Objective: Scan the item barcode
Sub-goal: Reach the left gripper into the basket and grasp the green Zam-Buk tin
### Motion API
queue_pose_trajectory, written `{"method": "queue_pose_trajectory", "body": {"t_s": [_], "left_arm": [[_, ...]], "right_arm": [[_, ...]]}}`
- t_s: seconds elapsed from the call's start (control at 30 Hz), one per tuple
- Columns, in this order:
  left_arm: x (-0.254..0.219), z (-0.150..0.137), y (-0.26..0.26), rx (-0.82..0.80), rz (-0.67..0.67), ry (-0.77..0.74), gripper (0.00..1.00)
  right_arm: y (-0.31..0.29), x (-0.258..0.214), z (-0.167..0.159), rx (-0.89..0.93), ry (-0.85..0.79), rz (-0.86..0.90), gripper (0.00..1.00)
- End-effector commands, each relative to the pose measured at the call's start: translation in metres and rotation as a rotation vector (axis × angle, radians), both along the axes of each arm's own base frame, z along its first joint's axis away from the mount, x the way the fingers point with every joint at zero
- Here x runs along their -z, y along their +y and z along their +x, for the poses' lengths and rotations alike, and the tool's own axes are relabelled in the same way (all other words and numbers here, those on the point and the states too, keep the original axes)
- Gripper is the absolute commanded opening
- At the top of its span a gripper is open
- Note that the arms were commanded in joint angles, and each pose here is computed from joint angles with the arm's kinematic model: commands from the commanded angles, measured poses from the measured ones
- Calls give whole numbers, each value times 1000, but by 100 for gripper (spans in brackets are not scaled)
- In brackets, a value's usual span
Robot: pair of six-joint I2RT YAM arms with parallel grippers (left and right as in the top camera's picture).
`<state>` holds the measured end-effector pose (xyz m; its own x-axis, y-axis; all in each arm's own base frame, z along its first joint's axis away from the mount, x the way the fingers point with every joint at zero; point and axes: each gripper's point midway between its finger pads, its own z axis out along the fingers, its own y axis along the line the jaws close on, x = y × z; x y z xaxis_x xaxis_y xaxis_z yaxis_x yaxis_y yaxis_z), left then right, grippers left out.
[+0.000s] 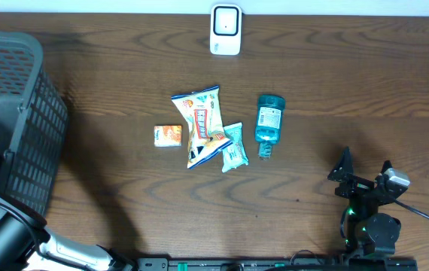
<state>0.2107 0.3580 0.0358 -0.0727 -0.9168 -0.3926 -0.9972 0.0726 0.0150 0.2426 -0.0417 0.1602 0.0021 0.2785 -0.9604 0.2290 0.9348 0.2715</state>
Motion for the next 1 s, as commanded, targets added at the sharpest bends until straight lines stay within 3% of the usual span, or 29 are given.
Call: {"method": "queue_pose_trajectory", "body": {"t_s": [0.0,0.37,0.6,0.77,0.97], "left_arm": [[15,-4,3,-16,-17,27,98],[50,-29,0,-54,-83,129,99],[49,-33,-6,-53,-108,146,75],[14,-28,1,-56,-38,96,64],[-64,-21,10,-60,125,-25,64]], "right_arm": [[1,0,0,-2,-3,12,99],[1,0,0,-2,-3,12,99],[1,0,0,-1,-3,12,99],[1,0,0,-1,-4,12,99],[1,0,0,-2,-4,12,99]]}}
